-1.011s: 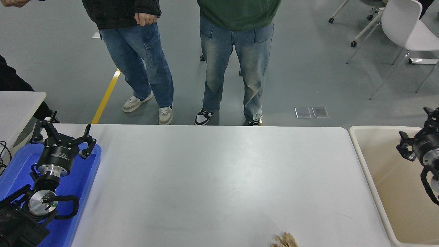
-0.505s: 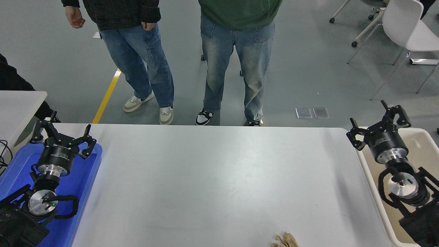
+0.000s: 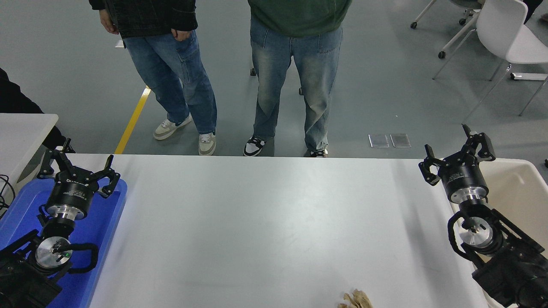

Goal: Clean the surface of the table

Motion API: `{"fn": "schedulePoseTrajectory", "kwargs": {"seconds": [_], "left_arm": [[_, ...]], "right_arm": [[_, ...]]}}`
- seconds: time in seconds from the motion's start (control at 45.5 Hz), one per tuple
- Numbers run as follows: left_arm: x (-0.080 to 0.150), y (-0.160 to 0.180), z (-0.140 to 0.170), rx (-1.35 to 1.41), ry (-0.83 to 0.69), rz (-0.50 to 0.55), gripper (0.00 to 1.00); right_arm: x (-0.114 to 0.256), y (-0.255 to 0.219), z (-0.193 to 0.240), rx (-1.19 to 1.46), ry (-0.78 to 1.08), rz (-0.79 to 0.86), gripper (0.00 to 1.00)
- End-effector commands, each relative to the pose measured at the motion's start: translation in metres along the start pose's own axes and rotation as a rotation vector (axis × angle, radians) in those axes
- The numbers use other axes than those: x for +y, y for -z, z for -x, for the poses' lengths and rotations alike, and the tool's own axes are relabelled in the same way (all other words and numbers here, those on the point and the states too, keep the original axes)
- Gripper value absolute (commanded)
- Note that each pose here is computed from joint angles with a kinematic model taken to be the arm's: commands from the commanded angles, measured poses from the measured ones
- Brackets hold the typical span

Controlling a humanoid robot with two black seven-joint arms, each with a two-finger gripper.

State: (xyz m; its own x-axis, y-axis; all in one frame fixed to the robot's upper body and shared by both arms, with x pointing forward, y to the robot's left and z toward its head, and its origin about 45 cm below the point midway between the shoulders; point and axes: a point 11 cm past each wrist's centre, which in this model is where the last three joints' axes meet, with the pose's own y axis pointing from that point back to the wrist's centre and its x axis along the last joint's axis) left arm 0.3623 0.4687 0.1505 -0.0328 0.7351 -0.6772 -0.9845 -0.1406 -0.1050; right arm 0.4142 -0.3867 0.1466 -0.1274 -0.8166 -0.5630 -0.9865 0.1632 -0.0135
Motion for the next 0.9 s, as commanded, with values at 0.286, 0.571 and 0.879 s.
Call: {"fn": "schedulePoseTrajectory", "kwargs": {"seconds": [0.286, 0.571, 0.879], "left_arm": [[0.000, 0.001, 0.000, 0.000, 0.001, -0.003, 1.00], [0.000, 0.000, 0.000, 0.000, 0.000, -0.001, 1.00], [0.000, 0.000, 0.000, -0.002, 0.001, -0.002, 1.00]], "right_arm": [[0.000, -0.007, 0.007, 0.026, 0.025, 0.025, 1.00], [-0.001, -0.008, 0.007, 0.032, 0.029, 0.049, 1.00], [-0.006, 0.015, 0.013, 0.071, 0.078, 0.108, 1.00]]}}
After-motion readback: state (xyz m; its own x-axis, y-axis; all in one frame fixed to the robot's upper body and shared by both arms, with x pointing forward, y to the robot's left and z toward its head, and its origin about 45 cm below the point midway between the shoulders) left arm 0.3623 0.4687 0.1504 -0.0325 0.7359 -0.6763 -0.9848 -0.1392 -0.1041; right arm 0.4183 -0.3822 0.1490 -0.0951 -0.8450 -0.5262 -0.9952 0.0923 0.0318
